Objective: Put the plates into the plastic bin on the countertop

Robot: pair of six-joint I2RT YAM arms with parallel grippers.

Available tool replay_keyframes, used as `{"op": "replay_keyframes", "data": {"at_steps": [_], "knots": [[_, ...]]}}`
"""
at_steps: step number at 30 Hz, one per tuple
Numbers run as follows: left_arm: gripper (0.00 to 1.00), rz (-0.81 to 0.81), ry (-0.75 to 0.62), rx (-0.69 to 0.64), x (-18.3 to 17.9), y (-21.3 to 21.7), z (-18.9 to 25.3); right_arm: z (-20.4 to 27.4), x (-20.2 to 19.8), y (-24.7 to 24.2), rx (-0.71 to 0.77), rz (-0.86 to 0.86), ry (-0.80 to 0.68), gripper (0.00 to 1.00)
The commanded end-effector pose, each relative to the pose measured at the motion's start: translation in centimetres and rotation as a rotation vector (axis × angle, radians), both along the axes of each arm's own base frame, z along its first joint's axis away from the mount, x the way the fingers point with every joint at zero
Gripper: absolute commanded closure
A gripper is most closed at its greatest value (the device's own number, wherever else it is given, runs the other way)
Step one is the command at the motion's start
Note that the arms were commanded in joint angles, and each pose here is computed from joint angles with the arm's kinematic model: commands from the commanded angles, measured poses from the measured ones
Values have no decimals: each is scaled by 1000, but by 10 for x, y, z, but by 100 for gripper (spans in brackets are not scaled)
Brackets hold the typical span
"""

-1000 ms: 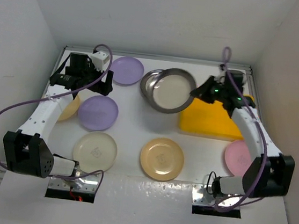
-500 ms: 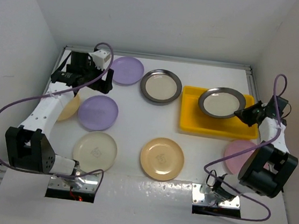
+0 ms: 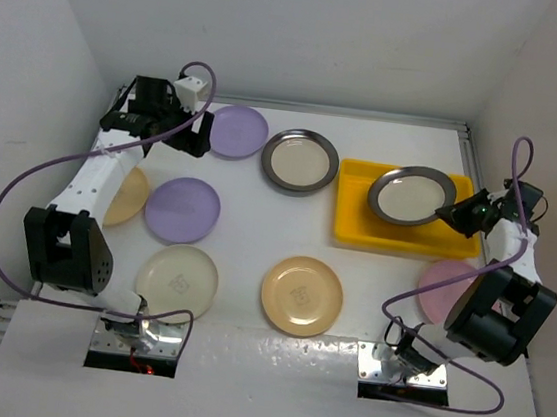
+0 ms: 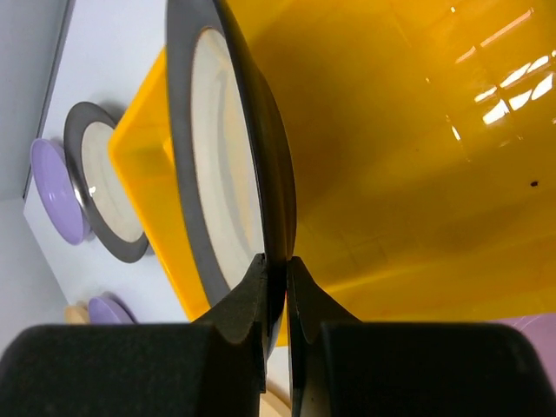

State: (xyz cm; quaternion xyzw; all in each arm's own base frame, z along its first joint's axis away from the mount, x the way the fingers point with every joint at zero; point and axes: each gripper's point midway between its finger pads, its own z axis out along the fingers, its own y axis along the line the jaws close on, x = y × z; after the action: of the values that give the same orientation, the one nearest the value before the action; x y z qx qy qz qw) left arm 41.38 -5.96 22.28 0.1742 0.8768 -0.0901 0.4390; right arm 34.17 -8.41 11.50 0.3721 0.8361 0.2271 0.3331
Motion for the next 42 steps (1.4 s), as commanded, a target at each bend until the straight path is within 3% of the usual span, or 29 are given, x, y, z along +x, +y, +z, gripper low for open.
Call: {"op": "replay_keyframes", "data": {"at_steps": [1,5,11,14,16,17,18,19,20,23,25,26,27,28,29,30,31,32,35,36,37,40,41,42], "knots": [[10,-32,-23,-1,14,-1,11,16,16,8,55,70,-88,100],[10,-44,-15,0,26,-3,9,9,13,3,13,32,-104,100],[10,-77,-10,-15,39,-9,6,-34,10,-2,24,57,8,99],[10,-77,-9,-15,42,-9,5,-46,12,-16,-47,46,34,62],[10,-77,-7,-15,44,-9,4,-50,15,-26,-127,80,93,46],[10,-77,2,-15,45,-9,0,-47,18,-31,-156,89,130,44],[10,-77,2,-15,45,-9,0,-39,28,-40,-251,108,144,32],[10,-77,2,-15,45,-9,0,-51,14,-48,-287,85,264,26],[10,-77,2,-15,45,-9,0,-27,31,-65,-402,68,250,0],[10,-61,11,-9,47,-4,-4,15,50,-60,-641,67,271,0],[10,-50,11,-1,48,-1,-5,48,75,-44,-712,85,168,0],[10,-42,2,6,50,0,-1,60,103,2,-722,186,50,0],[10,-35,2,12,50,2,-1,63,114,24,-709,245,-4,9],[10,-35,2,12,50,2,-1,74,128,43,-694,294,-72,30],[10,-35,2,12,50,2,-1,79,138,97,-610,438,-167,66],[10,-35,2,12,50,2,-1,52,156,104,-562,435,-140,69],[10,-35,2,12,50,2,-1,85,180,133,-542,461,-240,62],[10,-35,11,12,48,2,-3,62,192,152,-481,514,-214,33],[10,-34,8,26,49,4,-3,35,235,199,-278,620,-211,14],[10,-25,17,34,48,6,-7,66,254,212,-216,615,-285,11],[10,-25,17,34,48,6,-7,23,272,217,-175,621,-225,11],[10,-10,29,27,47,10,-11,19,296,239,-107,613,-311,11],[10,-10,29,27,47,10,-11,-13,286,245,-77,614,-256,14],[10,-13,32,14,46,8,-11,-10,292,248,-81,613,-301,17]]}}
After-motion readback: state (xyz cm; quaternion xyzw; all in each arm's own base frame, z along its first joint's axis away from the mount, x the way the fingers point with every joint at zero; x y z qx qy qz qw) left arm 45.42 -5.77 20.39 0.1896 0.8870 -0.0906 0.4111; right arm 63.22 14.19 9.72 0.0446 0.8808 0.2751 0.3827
